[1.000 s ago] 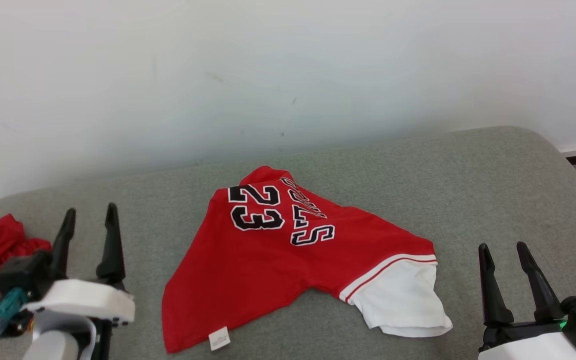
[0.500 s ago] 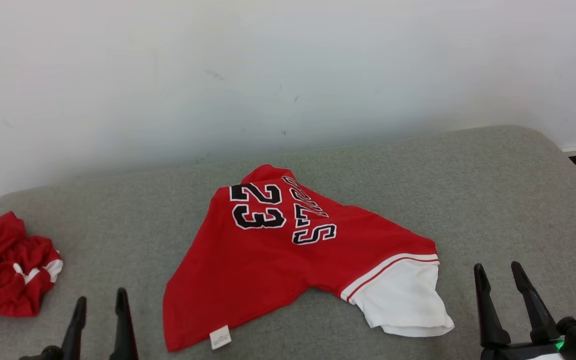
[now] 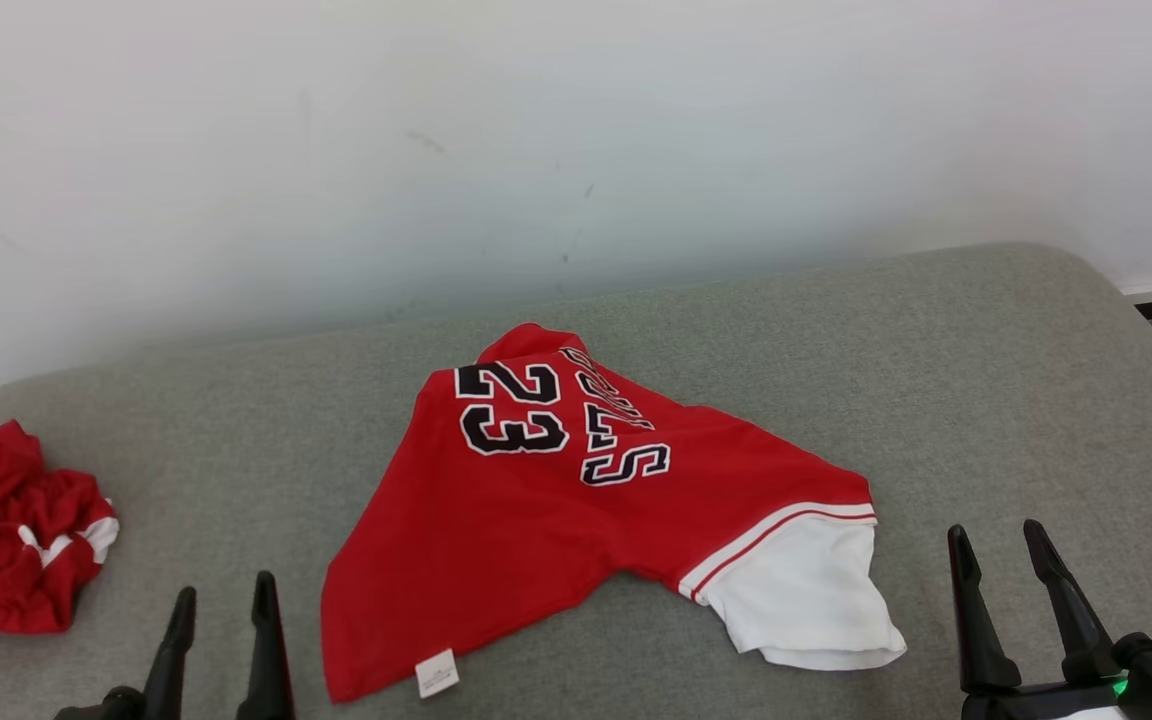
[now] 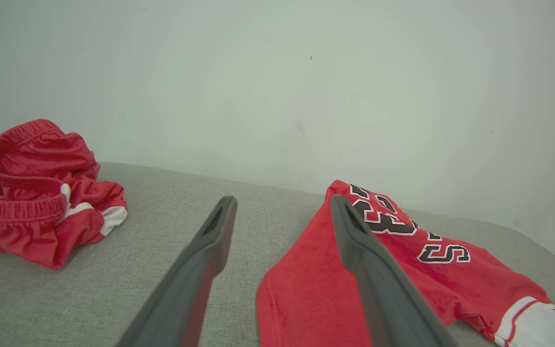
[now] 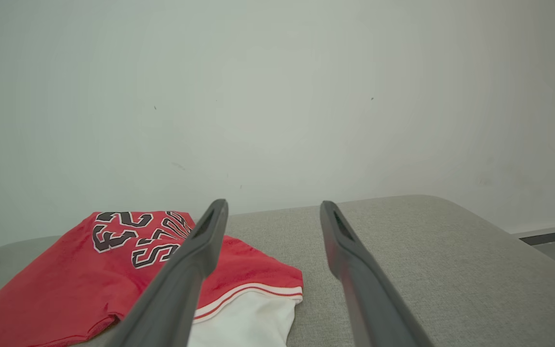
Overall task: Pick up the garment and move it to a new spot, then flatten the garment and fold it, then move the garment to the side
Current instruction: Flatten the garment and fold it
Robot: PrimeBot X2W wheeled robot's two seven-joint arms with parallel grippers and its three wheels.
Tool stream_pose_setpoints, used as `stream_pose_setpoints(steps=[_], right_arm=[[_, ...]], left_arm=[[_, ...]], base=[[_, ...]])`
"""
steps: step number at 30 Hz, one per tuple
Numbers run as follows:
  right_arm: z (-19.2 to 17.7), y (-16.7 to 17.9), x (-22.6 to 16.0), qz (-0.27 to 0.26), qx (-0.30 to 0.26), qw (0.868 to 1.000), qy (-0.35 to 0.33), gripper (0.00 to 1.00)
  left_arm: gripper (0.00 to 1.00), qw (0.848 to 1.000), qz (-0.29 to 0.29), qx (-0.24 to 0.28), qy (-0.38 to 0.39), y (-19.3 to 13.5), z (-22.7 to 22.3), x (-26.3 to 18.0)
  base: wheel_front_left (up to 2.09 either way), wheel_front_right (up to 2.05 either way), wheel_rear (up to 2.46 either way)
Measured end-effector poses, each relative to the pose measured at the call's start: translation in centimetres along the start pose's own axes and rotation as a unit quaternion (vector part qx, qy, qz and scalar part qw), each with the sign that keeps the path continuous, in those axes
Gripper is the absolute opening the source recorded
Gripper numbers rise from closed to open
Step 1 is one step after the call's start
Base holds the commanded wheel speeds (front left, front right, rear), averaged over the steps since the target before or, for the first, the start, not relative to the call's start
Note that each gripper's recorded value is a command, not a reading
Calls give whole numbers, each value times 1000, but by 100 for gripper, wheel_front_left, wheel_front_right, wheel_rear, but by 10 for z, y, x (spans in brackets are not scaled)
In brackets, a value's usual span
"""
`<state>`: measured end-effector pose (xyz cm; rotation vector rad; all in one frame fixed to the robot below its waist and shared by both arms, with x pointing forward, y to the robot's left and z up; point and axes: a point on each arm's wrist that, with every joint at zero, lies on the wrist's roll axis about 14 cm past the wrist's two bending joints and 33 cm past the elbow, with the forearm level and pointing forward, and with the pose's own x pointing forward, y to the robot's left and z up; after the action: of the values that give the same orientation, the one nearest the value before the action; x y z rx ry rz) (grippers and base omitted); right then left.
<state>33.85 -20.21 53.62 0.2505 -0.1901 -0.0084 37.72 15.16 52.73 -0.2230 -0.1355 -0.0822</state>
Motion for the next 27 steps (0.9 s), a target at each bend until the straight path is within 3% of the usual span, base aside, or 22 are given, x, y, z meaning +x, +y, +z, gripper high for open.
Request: stream_pose_setpoints(steps=[15,22,27], right_arm=[[-5,-3,0,-2,-7,1000,9,100],[-54,-17,-7,-15,-22,991,133,100],[-97,-18,-15,-20,-5,970,240,100]], left_arm=[[100,1000,-8,2,2,-4,-3,-1],[100,999,-8,-5,52,-3,-34,-7],[100,995,-22,-8,101,-10,-56,-7]], base=[[0,0,0],[0,0,0],[0,0,0]])
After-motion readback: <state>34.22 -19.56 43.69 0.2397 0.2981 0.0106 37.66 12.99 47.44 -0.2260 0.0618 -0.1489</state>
